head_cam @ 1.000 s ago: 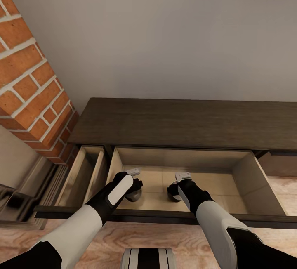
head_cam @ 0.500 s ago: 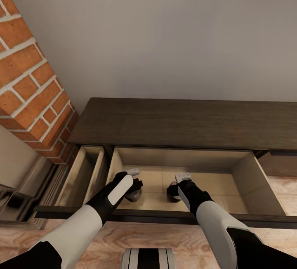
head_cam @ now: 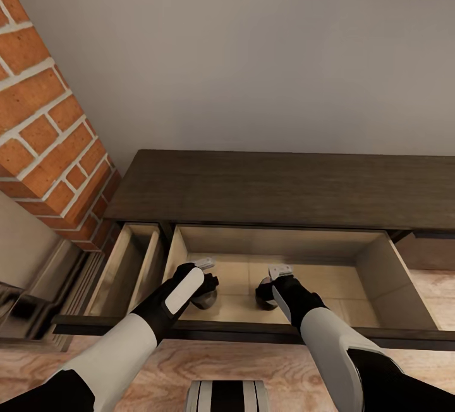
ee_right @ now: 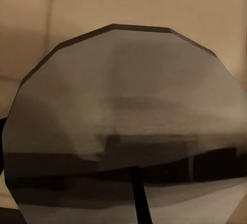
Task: Place each of the two pumpkins and all three candles from the living room inside a cabinet in the living room (use any cabinet), then make sure every cabinet is closed, and position the cauldron so it is next to a table in the living room.
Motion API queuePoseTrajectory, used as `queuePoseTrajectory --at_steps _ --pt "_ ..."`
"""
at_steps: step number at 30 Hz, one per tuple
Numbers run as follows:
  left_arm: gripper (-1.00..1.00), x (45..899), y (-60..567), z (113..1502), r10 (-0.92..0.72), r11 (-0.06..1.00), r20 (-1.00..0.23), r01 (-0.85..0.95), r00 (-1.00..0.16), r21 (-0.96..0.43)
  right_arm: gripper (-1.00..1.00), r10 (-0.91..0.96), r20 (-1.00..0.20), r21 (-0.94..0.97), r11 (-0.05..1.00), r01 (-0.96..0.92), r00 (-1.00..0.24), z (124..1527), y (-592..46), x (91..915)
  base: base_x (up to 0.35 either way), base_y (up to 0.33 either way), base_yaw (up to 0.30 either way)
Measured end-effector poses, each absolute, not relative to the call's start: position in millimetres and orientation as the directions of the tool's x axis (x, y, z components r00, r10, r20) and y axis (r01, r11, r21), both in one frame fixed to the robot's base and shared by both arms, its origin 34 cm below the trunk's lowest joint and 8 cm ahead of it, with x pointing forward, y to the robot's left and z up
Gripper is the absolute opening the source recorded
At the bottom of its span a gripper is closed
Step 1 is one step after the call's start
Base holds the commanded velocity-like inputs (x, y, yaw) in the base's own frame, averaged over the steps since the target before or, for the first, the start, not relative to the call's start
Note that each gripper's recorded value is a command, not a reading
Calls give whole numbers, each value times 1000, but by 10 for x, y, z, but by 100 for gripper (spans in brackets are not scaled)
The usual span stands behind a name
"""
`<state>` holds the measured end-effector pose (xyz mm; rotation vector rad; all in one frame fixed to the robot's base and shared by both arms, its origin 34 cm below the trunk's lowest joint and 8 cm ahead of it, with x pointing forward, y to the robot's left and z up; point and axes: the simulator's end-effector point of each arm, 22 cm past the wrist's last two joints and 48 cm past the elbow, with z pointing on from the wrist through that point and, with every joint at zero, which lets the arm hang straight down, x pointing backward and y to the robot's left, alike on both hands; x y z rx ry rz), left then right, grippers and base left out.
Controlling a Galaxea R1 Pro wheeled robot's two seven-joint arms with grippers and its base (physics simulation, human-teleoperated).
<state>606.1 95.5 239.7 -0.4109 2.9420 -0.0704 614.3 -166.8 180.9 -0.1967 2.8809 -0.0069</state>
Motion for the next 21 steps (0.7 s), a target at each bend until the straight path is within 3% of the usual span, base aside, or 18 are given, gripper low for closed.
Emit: queuePoseTrajectory --at_steps 21 --pt "-100 6058 962 2394 -275 961 -161 -268 -948 -68 100 -134 -235 -26 991 -132 -963 1821 -1688 6134 0 0 0"
